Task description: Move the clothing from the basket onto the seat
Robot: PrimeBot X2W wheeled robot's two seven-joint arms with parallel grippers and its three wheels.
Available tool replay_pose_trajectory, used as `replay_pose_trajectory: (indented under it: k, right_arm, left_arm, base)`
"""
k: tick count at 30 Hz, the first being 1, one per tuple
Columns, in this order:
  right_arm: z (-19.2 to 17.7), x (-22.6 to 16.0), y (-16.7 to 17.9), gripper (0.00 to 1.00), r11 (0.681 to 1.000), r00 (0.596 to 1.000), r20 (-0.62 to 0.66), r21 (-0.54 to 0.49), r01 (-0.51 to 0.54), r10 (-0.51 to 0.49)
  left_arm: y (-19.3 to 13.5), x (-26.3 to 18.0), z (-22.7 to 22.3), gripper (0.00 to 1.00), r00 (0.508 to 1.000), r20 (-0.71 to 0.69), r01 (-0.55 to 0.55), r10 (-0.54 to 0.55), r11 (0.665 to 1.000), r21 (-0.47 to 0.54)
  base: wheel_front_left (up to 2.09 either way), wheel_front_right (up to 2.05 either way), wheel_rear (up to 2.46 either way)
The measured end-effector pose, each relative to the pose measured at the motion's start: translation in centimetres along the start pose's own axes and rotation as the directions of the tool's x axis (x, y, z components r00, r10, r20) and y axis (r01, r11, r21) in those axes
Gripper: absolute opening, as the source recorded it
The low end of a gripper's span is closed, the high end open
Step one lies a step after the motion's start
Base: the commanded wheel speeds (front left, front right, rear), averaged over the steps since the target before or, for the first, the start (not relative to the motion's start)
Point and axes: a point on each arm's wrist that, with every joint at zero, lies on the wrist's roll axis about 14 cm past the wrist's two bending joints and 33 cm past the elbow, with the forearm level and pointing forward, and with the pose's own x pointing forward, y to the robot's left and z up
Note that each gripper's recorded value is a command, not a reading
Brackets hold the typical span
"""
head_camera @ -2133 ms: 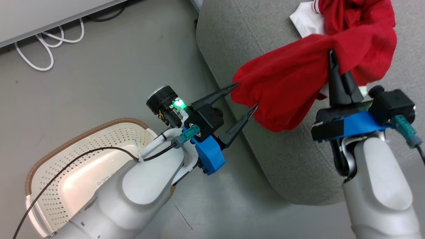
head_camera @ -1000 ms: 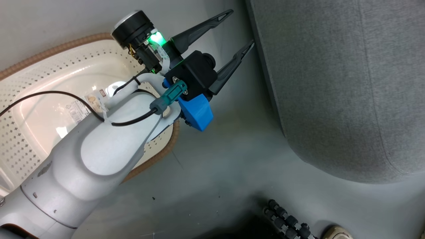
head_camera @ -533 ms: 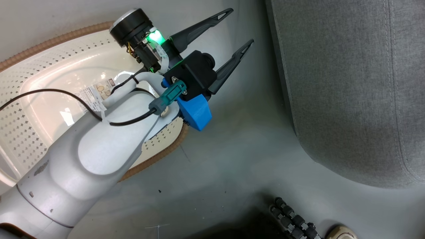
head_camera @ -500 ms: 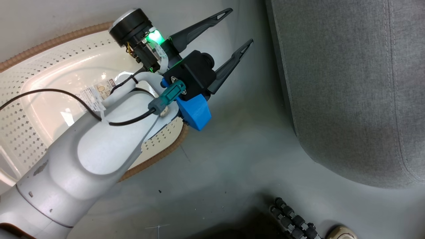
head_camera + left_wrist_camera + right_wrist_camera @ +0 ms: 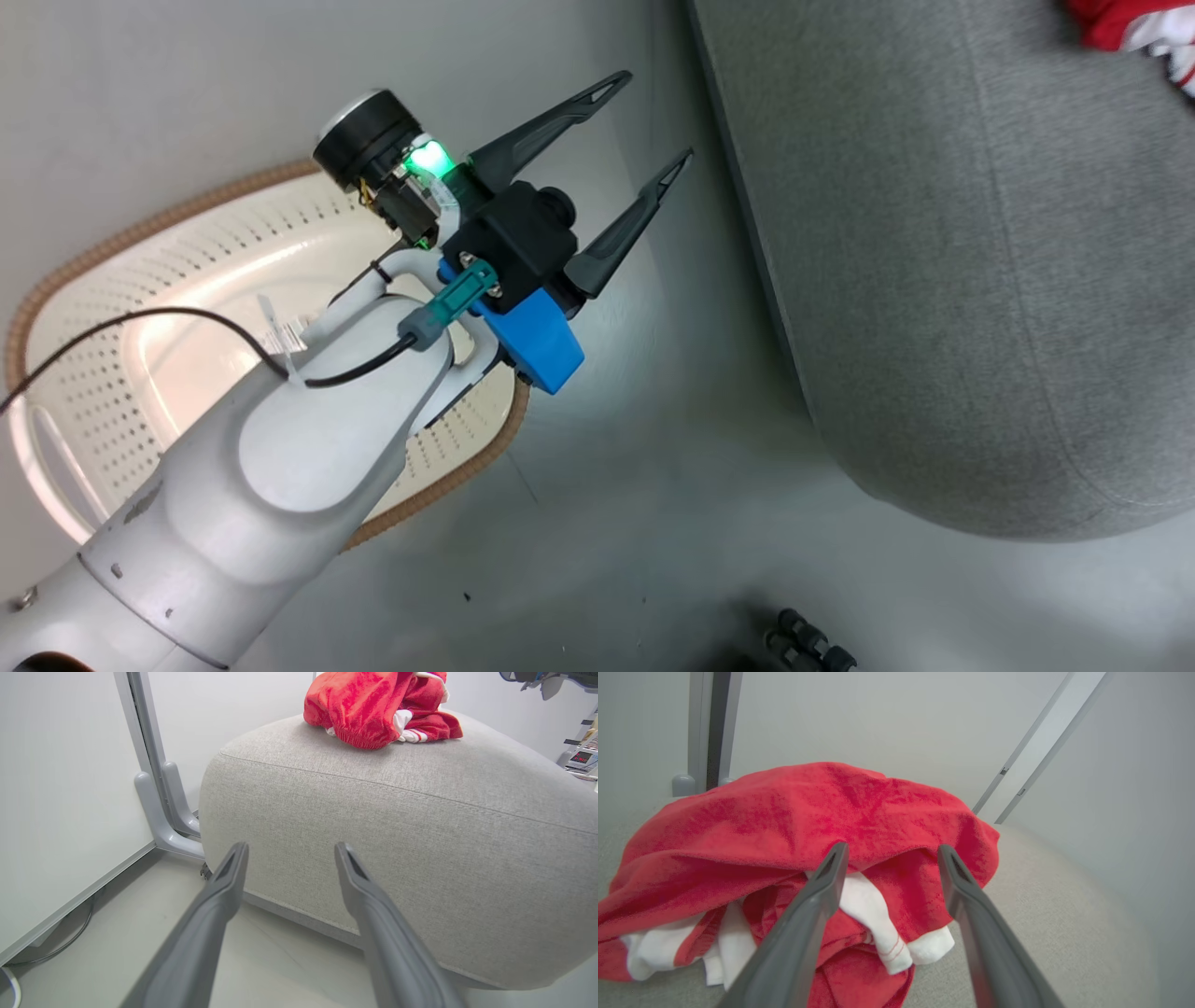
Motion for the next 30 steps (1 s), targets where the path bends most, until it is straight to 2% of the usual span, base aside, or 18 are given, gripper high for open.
replay_pose_trajectory:
  k: [7, 14, 21, 30]
  right_arm:
    - [4.4, -3.5, -0.6, 1.00, 0.999, 0.994, 0.107, 0.045, -0.022, 0.017]
    - [9.7, -5.8, 0.6, 1.00, 0.988, 0.966, 0.243, 0.098, -0.120, 0.093]
    - [13.4, -7.7, 4.2, 1.00, 0.953, 0.916, 0.344, 0.139, -0.268, 0.207]
    - [16.8, -11.6, 10.5, 1.00, 0.870, 0.832, 0.433, 0.181, -0.458, 0.347]
  left_arm:
    - [1.1, -1.2, 4.8, 1.00, 0.990, 0.049, -0.129, 0.129, 0.992, 0.007]
    - [2.8, -4.4, 11.3, 1.00, 0.939, 0.141, -0.318, 0.313, 0.948, 0.014]
    - [4.2, -10.1, 15.7, 1.00, 0.852, 0.208, -0.493, 0.481, 0.870, 0.008]
    - [4.9, -18.6, 18.3, 1.00, 0.716, 0.237, -0.678, 0.656, 0.735, 0.016]
  base:
    - [0.00, 0.00, 0.00]
    - [0.00, 0.00, 0.00]
    - [0.00, 0.00, 0.00]
    - [0.00, 0.00, 0.00]
